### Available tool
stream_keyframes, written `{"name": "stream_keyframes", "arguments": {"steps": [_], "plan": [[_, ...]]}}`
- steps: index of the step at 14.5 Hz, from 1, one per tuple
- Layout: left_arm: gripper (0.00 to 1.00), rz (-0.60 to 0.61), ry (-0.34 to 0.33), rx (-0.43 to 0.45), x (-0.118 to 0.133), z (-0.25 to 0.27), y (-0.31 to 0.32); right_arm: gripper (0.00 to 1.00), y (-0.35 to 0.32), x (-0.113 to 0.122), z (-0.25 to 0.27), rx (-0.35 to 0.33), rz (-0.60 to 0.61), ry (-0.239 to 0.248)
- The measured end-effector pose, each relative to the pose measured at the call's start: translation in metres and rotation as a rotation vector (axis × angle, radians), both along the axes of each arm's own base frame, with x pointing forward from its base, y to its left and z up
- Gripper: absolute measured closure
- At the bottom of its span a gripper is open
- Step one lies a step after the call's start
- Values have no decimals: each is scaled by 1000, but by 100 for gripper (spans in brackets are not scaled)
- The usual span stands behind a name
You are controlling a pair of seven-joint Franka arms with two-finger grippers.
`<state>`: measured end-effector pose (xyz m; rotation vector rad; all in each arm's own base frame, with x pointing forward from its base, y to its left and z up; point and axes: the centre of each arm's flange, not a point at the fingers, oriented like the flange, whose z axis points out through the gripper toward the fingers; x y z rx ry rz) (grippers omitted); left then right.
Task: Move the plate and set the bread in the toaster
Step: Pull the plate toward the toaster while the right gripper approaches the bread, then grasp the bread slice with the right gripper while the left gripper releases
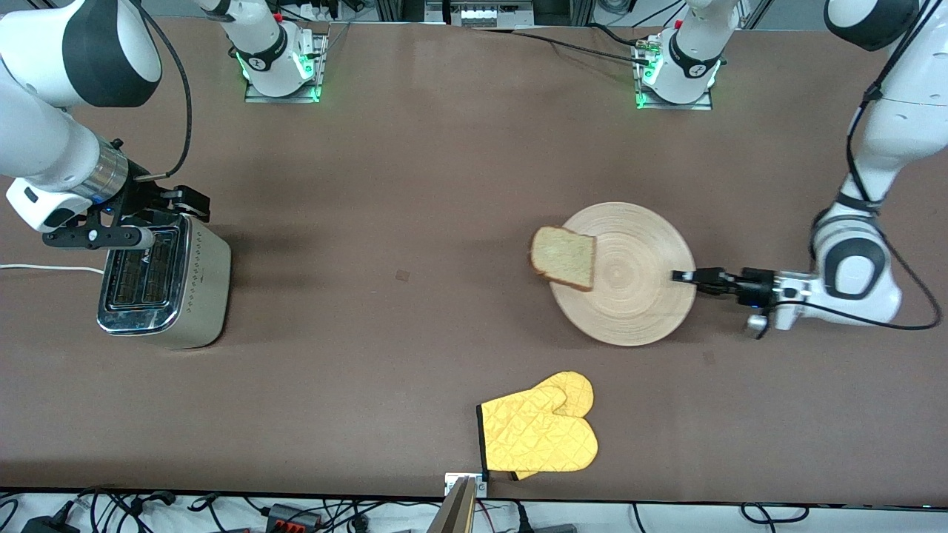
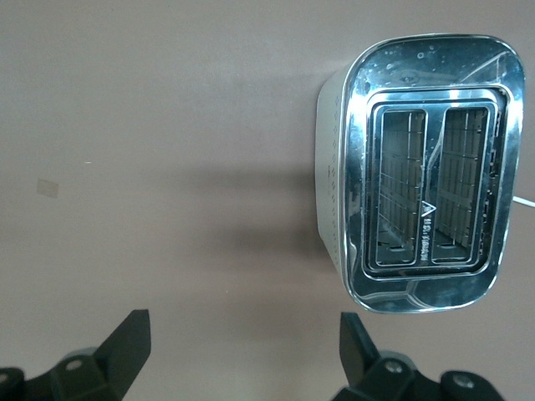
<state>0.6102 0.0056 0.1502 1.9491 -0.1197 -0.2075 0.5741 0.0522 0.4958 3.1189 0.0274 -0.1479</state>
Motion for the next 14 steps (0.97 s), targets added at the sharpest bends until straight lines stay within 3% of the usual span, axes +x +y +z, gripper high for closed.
{"name": "stream_keyframes", "arguments": {"steps": [5, 7, 10, 14], "plan": [[91, 67, 8, 27, -30, -20, -131, 0, 2, 0, 0, 5, 1, 0], [91, 71, 13, 36, -37, -22, -169, 0, 6, 1, -3, 36, -7, 6], [91, 57, -5, 63, -47, -35, -192, 0, 25, 4, -17, 109, -13, 34], [91, 49, -16, 50, -57, -57, -180, 0, 64, 13, -60, 116, 33, 73]]}}
